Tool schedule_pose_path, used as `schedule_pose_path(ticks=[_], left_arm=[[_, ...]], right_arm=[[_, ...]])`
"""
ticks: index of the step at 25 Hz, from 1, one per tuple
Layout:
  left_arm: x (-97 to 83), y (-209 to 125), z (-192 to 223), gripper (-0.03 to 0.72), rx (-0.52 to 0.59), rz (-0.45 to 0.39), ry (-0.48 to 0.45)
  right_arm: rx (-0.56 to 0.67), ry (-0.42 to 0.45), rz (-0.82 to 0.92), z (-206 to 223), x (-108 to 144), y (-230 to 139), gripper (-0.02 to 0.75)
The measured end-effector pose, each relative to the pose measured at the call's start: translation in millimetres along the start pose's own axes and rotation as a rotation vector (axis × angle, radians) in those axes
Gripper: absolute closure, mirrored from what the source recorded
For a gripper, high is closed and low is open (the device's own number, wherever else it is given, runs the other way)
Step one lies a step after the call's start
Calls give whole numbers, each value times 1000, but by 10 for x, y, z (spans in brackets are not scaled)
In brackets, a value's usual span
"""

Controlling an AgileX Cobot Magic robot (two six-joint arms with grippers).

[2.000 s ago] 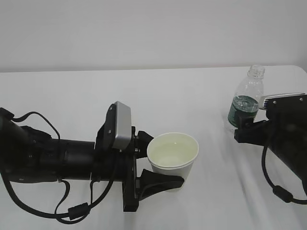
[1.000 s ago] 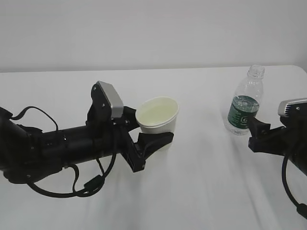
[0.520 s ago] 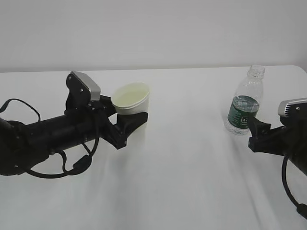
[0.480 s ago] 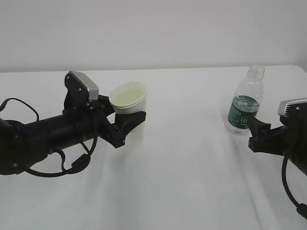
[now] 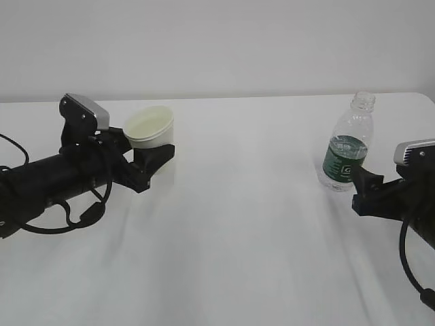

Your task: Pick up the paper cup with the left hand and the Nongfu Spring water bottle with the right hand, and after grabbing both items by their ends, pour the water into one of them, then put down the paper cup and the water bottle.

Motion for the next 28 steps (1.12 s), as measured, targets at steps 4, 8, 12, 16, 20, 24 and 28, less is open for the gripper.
schedule_pose_path(ticks=[4, 8, 12, 16, 20, 24, 28], left_arm=[[141, 21, -30, 208, -10, 18, 49], [293, 47, -68, 208, -22, 22, 105], [458, 65, -126, 208, -31, 14, 154], [655, 75, -213, 208, -35, 6, 203], [866, 90, -316, 208, -44, -5, 261], [1020, 103, -391, 208, -54, -24, 314], [1145, 118, -455, 208, -67, -41, 365]], right_arm=[[0, 0, 0, 0, 0, 0, 143], [0, -2, 1, 0, -3, -1, 143], [0, -2, 1, 0, -3, -1, 143], [0, -2, 1, 0, -3, -1, 144], [0, -2, 1, 0, -3, -1, 144], [0, -2, 3, 0, -3, -1, 144], [0, -2, 4, 0, -3, -1, 144]])
Point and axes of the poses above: a point on each arm's last joint axis where the gripper is mounted, z pointing out along that axis toward the gripper, x along the wrist's bending axis when the last joint is at zero, y = z × x, the point moved 9 cm from there along z, pointing out along that axis toward the gripper, and after that the axes turned 6 degrees about -z, right-handed, at the moved point
